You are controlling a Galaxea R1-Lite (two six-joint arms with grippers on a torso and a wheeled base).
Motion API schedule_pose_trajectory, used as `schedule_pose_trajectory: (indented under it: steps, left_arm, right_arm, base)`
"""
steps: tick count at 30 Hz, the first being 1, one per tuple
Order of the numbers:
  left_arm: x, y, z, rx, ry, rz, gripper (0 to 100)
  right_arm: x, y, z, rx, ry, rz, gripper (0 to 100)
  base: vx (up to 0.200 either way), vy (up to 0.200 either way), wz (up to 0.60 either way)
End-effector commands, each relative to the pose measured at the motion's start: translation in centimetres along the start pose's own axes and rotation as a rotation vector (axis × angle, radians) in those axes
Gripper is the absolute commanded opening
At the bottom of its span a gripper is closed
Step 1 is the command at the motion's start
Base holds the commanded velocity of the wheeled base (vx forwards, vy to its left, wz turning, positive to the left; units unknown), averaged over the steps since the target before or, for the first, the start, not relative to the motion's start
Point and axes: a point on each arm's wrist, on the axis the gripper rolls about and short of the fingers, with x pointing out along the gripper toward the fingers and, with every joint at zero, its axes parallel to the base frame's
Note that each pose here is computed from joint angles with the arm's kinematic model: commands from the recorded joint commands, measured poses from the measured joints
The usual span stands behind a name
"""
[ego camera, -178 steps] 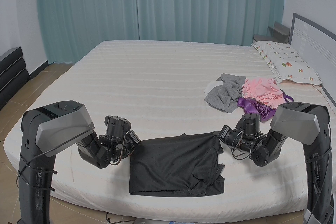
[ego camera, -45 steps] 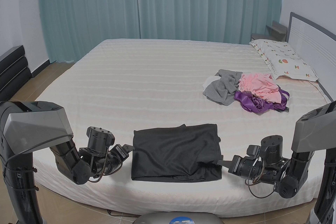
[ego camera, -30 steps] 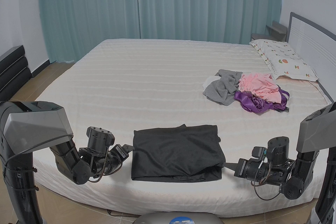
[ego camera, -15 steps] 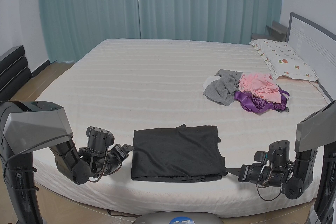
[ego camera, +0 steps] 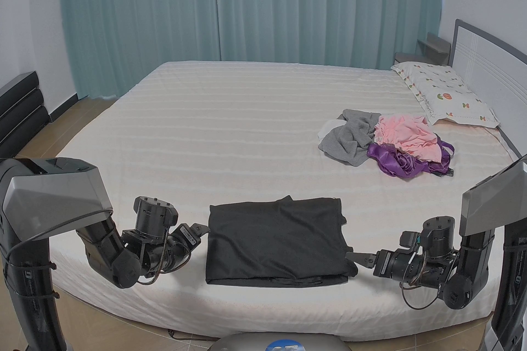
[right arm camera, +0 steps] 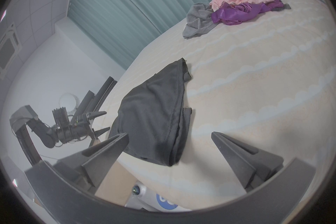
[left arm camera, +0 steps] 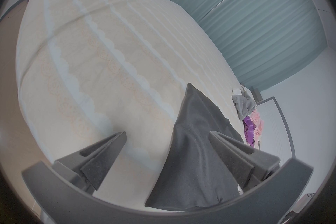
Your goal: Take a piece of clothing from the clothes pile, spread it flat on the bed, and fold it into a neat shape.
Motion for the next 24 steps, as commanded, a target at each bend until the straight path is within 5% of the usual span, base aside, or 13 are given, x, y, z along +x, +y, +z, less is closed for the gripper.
schedule_pose_trajectory:
  steps: [1, 15, 24]
  left_arm:
    - [0.0, 0.1, 0.0, -0.001, 0.001, 0.002, 100]
    - [0.6, -1.2, 0.4, 0.003, -0.016, -0.037, 100]
    - [3.3, -3.5, 1.7, 0.089, -0.058, -0.090, 100]
  right_arm:
    - [0.3, 0.2, 0.5, 0.039, -0.024, 0.014, 100]
    - [4.7, 0.7, 3.0, 0.166, -0.116, 0.088, 100]
    - [9.5, 0.7, 6.6, 0.186, -0.136, 0.009, 100]
  base:
    - [0.200, 0.000, 0.00]
    - [0.029, 0.000, 0.00]
    - [0.000, 0.000, 0.00]
